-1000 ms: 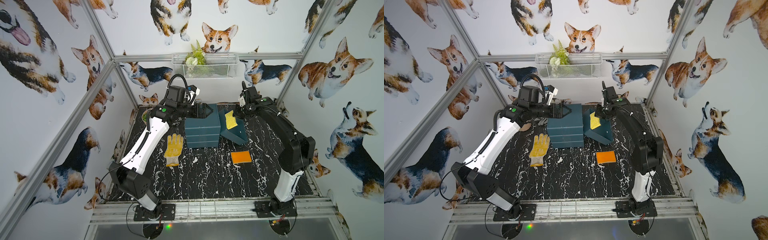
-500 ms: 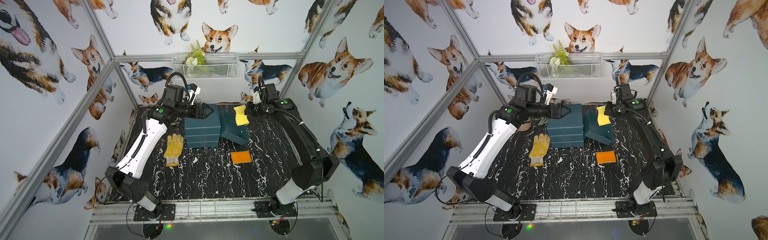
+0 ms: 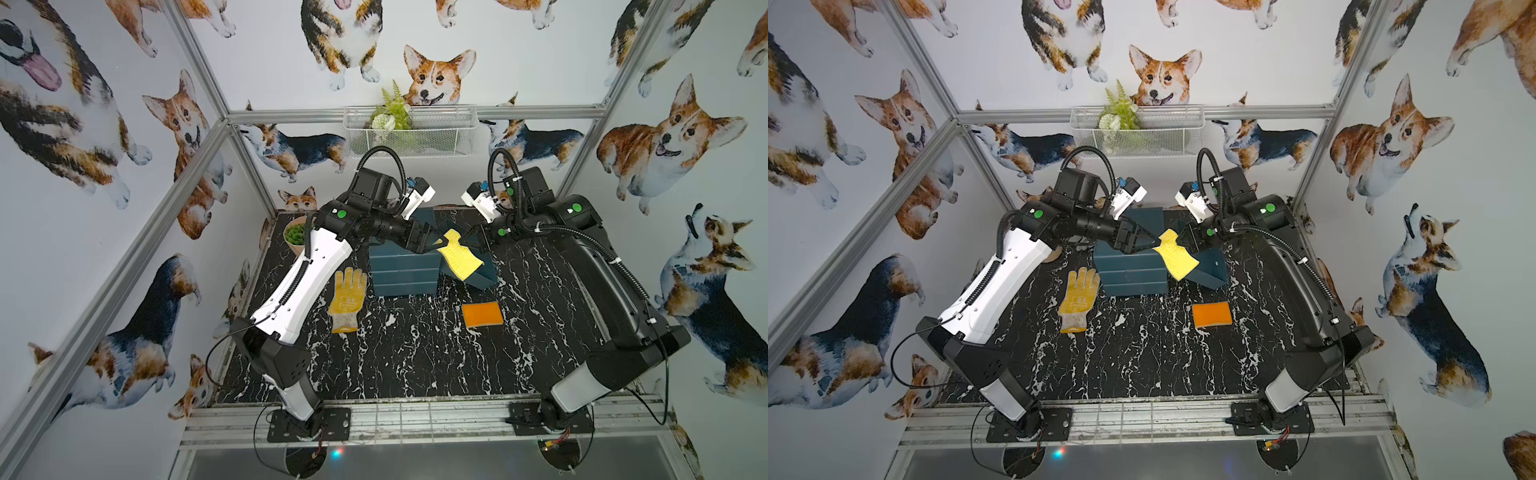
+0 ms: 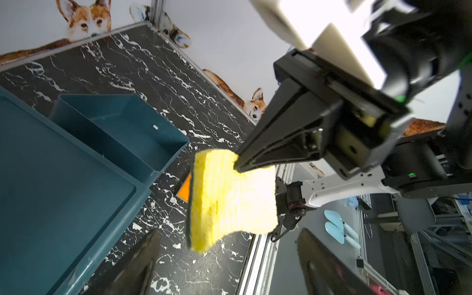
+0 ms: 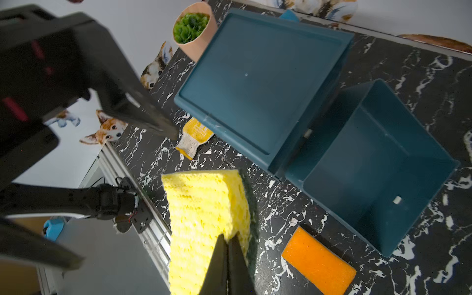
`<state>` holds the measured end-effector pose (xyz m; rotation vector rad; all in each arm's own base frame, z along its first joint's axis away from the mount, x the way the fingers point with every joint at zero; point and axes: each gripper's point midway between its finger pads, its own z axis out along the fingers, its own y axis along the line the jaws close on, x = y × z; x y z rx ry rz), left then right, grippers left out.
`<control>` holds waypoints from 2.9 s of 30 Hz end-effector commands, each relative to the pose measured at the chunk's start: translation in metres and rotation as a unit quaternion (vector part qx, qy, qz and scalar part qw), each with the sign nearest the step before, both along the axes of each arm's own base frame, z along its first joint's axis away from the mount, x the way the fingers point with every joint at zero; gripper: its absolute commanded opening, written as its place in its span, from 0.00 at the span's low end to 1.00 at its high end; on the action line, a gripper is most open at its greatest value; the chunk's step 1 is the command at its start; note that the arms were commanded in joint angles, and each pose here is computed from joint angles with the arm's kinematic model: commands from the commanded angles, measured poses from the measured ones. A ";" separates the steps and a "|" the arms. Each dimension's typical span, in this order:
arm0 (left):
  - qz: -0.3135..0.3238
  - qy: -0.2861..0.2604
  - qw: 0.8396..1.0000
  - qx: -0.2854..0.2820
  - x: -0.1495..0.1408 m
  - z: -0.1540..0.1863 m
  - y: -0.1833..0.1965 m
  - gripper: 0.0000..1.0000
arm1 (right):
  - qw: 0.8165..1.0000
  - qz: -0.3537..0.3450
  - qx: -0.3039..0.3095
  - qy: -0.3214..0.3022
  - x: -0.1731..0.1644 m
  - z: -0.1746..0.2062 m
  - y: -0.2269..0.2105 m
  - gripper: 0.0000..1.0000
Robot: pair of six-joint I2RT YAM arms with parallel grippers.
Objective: Take the sponge out of the drawer
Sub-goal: Pick up the sponge from the drawer, then place the sponge at the center of the board.
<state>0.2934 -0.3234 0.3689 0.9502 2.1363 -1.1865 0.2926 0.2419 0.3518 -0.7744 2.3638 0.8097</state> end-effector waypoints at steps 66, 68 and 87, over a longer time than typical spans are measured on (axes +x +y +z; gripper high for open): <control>0.354 0.120 0.924 0.086 -0.035 -0.247 -0.008 0.00 | 0.932 -0.359 -0.038 -0.025 0.015 -0.048 -0.132 0.62; 0.355 0.122 0.922 0.095 -0.035 -0.256 -0.009 0.00 | 0.931 -0.362 -0.041 -0.028 0.013 -0.047 -0.134 0.62; 0.380 0.140 0.892 0.200 -0.034 -0.316 0.010 0.42 | 0.926 -0.372 -0.056 -0.035 0.017 -0.046 -0.140 0.62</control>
